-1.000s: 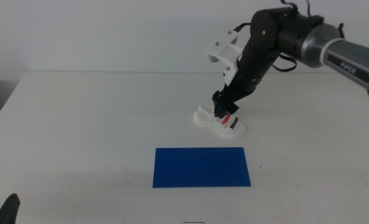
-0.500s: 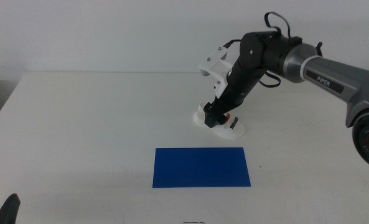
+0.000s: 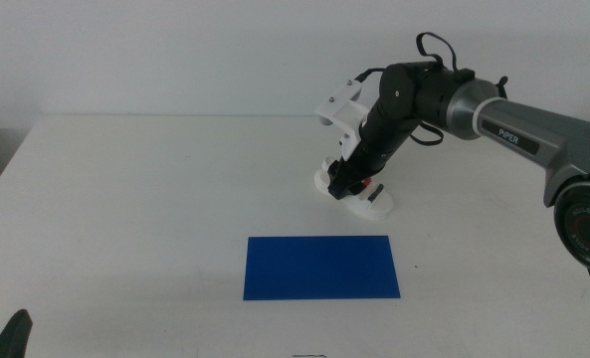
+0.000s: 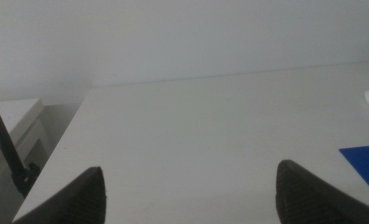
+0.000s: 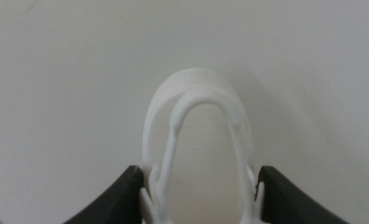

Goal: Use one arm to grab the shoe from the table and place it on the mat.

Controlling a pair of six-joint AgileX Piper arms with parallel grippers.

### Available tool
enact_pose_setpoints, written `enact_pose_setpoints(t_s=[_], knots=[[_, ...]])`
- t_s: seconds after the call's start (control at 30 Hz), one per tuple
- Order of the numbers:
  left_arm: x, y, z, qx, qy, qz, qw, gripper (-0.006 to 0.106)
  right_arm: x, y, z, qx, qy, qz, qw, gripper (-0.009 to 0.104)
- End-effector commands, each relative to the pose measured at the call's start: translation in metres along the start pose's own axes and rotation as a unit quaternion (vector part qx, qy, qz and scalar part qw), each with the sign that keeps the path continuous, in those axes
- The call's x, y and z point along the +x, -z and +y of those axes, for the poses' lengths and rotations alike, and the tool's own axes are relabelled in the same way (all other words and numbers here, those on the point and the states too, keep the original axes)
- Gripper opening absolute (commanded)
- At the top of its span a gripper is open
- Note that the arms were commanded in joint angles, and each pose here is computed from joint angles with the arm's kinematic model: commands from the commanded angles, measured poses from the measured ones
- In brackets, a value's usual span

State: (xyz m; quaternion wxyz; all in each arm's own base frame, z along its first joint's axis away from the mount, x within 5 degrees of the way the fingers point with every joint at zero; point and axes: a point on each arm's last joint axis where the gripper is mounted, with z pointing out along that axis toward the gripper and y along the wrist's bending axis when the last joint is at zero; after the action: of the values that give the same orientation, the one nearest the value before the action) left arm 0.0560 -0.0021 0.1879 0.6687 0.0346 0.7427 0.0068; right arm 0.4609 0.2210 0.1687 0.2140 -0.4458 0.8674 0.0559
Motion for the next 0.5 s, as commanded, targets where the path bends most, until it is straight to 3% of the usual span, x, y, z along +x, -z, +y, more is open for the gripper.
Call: enact_pose_setpoints(t_s=[0.0, 0.13, 0.27, 0.47], knots=[[-0.01, 0.002, 0.0, -0.001, 0.011, -0.053, 0.999, 0.094, -0.025, 0.066, -0.006, 0.049, -0.006, -0.068, 0.996, -0.001], [-0.01, 0.002, 0.0, -0.001, 0.011, -0.053, 0.999, 0.094, -0.024, 0.103, -0.005, 0.067, -0.057, -0.052, 0.995, -0.001], [-0.01, 0.002, 0.0, -0.001, 0.011, -0.053, 0.999, 0.094, -0.024, 0.141, 0.005, 0.07, -0.066, -0.066, 0.993, -0.001], [-0.01, 0.002, 0.0, -0.001, 0.011, -0.053, 0.999, 0.094, -0.01, 0.169, 0.05, 0.051, -0.072, -0.081, 0.993, -0.001]])
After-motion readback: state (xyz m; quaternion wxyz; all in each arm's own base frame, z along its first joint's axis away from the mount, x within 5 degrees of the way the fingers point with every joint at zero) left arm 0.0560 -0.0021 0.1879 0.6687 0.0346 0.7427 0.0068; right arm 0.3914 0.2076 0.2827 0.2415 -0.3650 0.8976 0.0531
